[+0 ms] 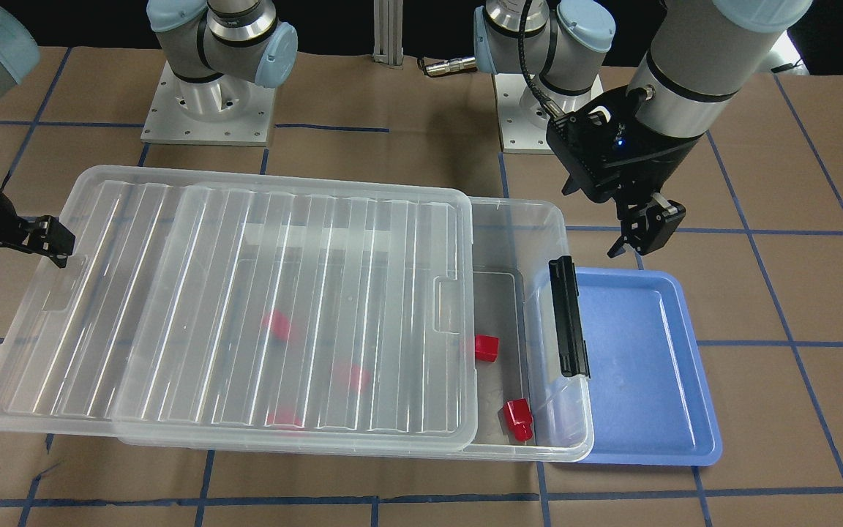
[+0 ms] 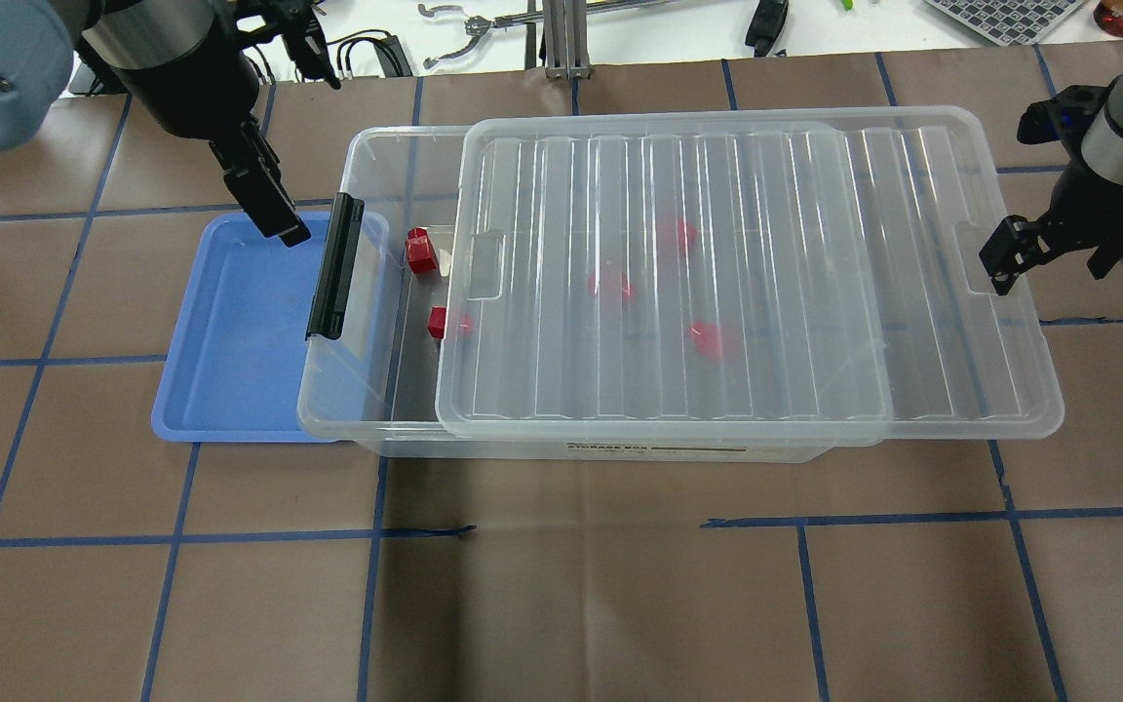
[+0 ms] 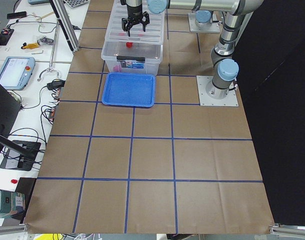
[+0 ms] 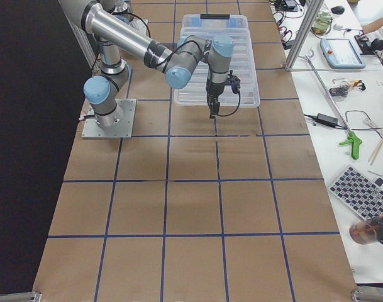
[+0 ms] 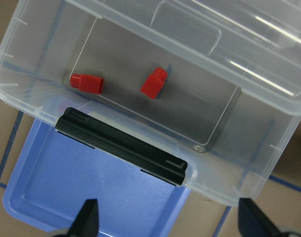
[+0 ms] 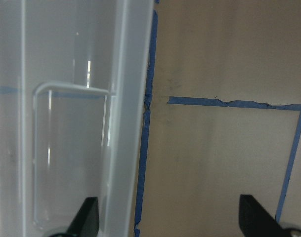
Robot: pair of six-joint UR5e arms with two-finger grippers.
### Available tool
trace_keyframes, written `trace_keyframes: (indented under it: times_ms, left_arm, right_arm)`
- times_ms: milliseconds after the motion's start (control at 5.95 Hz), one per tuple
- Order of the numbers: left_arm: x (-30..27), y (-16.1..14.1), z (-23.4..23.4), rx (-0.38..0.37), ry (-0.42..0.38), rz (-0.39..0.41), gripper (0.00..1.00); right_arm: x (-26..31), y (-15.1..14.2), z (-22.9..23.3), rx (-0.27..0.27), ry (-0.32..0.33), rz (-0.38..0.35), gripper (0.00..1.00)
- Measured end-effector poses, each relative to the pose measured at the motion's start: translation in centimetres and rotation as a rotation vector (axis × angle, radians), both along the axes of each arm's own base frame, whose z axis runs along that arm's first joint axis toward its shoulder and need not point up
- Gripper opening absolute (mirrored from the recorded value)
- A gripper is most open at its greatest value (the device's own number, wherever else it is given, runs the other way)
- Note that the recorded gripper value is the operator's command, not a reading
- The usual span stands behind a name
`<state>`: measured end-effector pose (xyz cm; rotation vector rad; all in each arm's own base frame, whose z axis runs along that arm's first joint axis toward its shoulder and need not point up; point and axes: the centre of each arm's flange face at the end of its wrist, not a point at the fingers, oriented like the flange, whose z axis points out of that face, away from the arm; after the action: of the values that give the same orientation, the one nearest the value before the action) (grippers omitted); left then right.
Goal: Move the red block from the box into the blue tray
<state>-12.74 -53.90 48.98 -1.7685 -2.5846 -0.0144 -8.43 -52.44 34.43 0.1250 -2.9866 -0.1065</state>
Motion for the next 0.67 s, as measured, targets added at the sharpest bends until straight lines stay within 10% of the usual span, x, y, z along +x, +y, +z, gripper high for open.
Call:
trace_keyframes:
  times_ms: [672]
  left_arm:
    - [0.2,-1.7,-2.3,0.035,-0.035,-0.240,0.98]
  right_arm:
    - [-2.5,0.1,0.4,-0.016,0.010,0.041,1.00]
